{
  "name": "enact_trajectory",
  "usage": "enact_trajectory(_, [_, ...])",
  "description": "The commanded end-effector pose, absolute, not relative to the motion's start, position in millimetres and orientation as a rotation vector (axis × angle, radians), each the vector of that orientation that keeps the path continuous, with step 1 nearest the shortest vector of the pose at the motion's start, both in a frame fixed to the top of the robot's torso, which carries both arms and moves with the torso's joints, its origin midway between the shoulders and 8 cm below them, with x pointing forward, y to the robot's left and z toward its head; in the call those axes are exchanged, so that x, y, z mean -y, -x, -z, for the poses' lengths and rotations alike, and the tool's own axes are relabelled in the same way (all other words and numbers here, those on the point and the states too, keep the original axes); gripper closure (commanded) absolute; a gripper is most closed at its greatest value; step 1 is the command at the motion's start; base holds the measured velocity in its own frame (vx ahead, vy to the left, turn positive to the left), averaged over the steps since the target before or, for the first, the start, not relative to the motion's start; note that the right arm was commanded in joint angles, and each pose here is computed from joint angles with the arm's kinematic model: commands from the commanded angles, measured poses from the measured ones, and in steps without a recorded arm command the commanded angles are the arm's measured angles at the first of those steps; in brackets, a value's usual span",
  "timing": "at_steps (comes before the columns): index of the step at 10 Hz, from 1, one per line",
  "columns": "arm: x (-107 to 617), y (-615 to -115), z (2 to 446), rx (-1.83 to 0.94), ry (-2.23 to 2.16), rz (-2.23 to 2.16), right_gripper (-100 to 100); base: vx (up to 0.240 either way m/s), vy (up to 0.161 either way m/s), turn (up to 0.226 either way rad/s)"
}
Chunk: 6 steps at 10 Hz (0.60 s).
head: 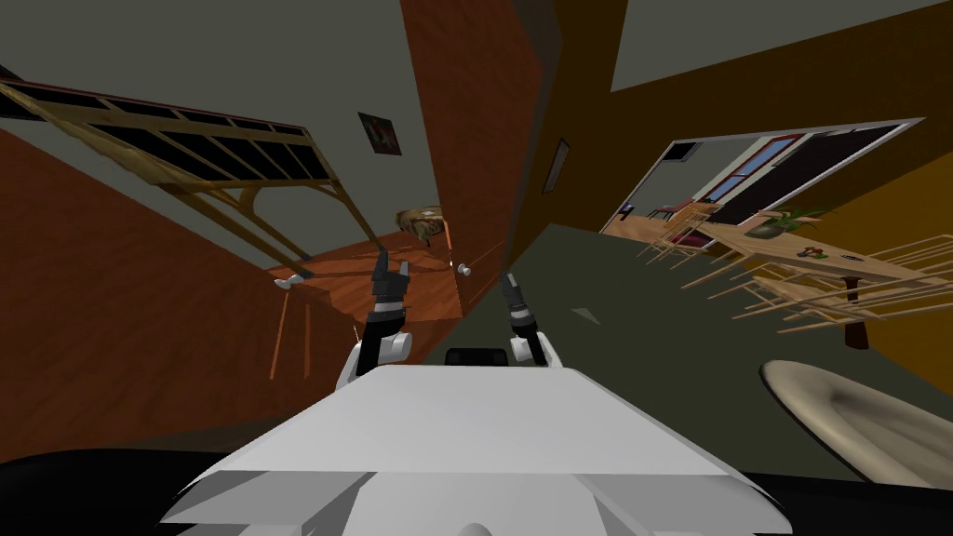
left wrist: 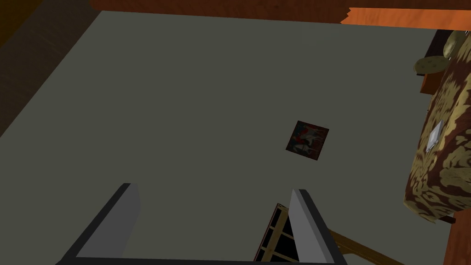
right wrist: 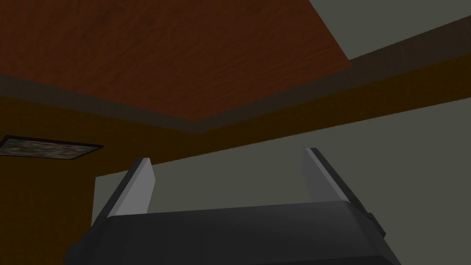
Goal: Push the door open
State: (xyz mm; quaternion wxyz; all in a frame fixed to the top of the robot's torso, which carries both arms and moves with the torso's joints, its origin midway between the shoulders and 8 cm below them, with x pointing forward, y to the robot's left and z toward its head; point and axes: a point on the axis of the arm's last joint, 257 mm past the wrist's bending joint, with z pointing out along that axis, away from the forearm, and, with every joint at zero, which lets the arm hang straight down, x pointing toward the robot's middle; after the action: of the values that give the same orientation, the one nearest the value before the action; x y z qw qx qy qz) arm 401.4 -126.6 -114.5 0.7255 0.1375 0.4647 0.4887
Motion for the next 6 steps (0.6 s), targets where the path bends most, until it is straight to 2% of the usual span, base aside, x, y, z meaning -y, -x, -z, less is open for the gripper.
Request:
enact_trajectory(1, [110.2, -402.3, 131.9, -1.07, -0.26, -1.052, -100, 0.095, -0.053, -0.023])
enact_trajectory(6, [78.9, -402.6, 168.9, -1.159, -0.168, -1.002, -100, 0.067, -0.031, -0.014])
